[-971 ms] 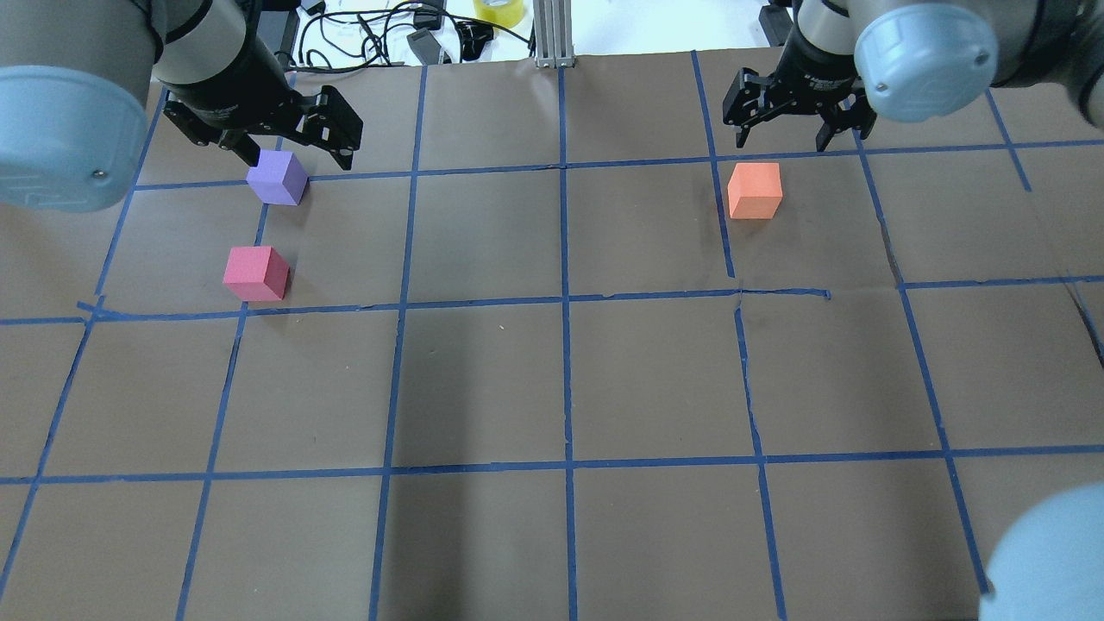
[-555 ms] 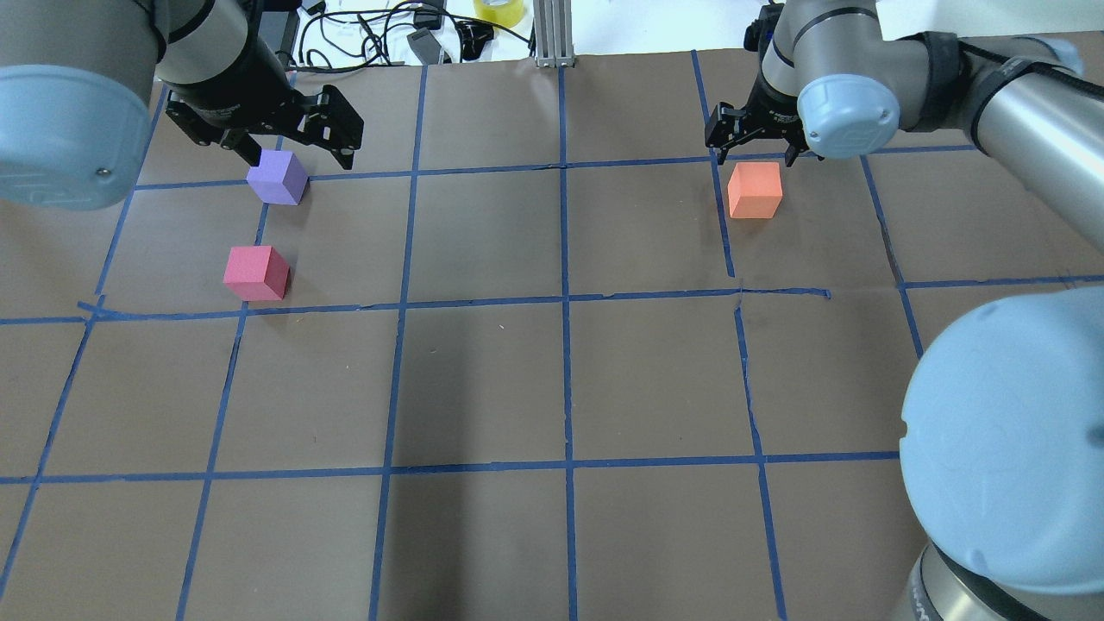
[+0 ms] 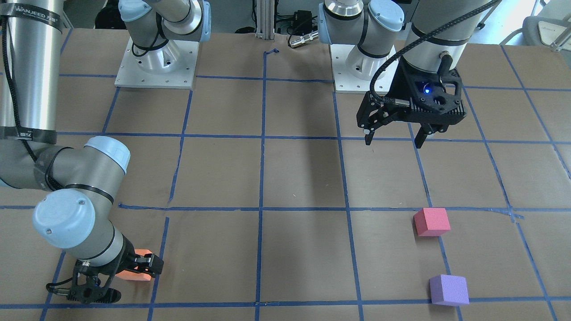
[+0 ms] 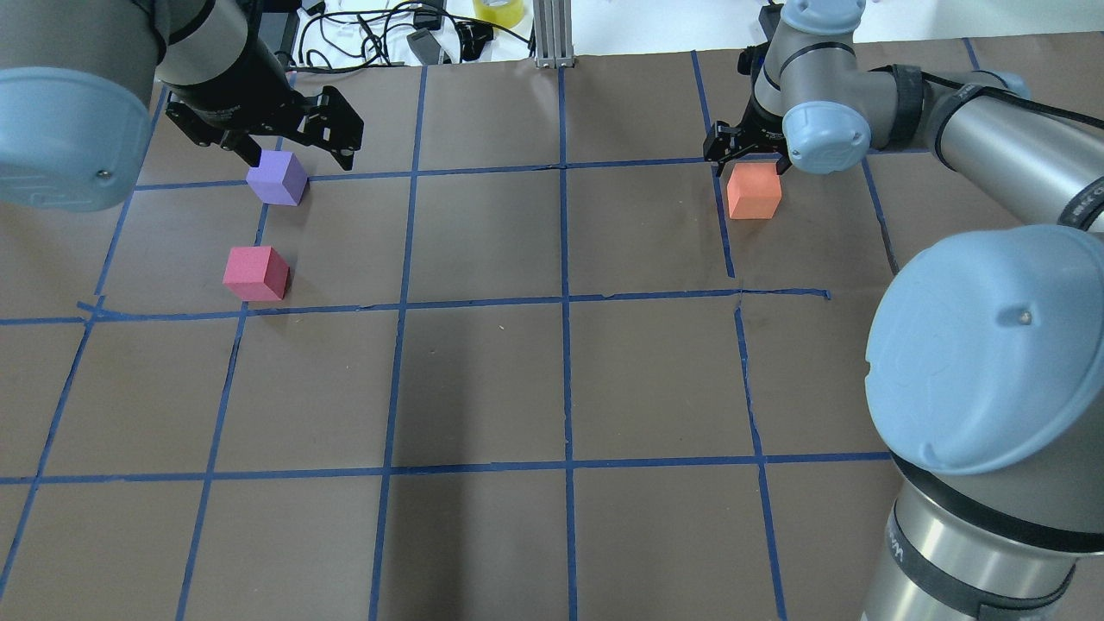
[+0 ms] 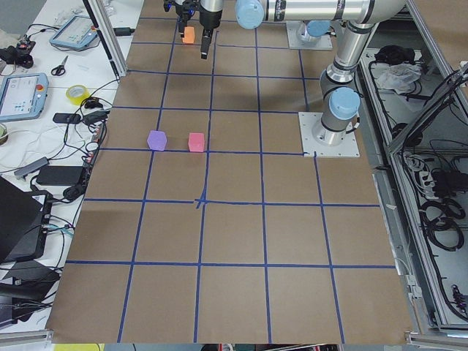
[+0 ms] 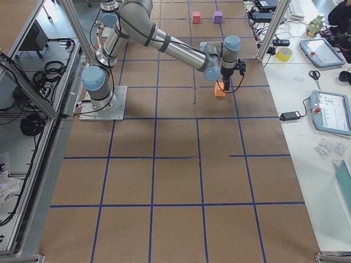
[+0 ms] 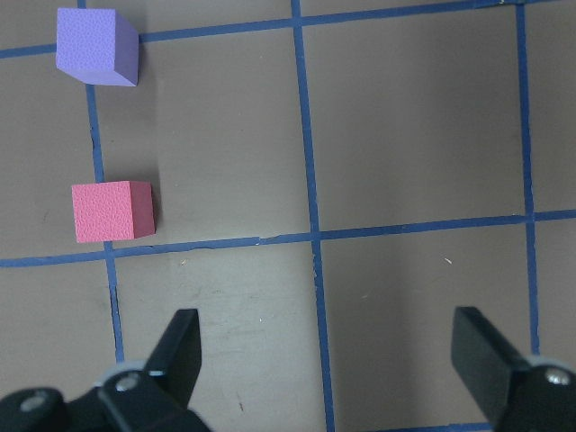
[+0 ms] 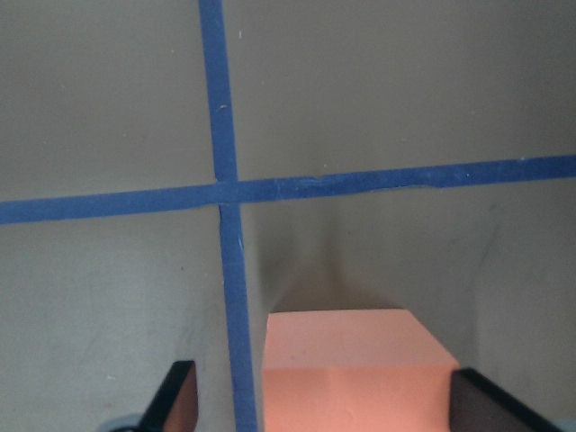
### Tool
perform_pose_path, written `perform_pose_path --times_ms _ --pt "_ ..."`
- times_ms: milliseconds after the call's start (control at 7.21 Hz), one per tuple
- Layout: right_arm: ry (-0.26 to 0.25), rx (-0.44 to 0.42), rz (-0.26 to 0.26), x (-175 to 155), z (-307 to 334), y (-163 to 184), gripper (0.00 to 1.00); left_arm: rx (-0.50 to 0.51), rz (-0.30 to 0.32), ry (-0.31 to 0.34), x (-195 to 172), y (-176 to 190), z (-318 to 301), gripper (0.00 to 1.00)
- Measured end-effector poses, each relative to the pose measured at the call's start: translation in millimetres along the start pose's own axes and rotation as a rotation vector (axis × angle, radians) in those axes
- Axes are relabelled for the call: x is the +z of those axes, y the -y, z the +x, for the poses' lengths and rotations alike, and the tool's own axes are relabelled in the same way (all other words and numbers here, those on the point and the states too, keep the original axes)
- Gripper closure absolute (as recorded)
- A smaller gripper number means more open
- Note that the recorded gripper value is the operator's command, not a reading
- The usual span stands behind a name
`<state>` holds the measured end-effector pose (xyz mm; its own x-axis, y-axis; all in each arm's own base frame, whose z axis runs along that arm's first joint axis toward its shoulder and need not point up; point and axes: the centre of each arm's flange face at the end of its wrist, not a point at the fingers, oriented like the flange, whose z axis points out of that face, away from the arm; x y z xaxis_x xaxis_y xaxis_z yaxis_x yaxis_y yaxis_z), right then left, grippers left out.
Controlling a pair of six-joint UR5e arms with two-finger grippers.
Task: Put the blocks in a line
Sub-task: 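Lower the right gripper over the orange cube and close on it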
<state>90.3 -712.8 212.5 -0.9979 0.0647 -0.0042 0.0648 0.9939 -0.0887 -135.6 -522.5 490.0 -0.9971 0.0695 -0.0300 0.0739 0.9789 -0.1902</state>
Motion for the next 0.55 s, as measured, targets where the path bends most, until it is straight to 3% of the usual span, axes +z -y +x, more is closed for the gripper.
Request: perform_pose_path --times_ms 555 --pt "-0.025 -0.009 -0.006 -0.8 2.9 0.8 0.02 0.001 -0.001 0.0 0.6 -0.1 0.7 0.0"
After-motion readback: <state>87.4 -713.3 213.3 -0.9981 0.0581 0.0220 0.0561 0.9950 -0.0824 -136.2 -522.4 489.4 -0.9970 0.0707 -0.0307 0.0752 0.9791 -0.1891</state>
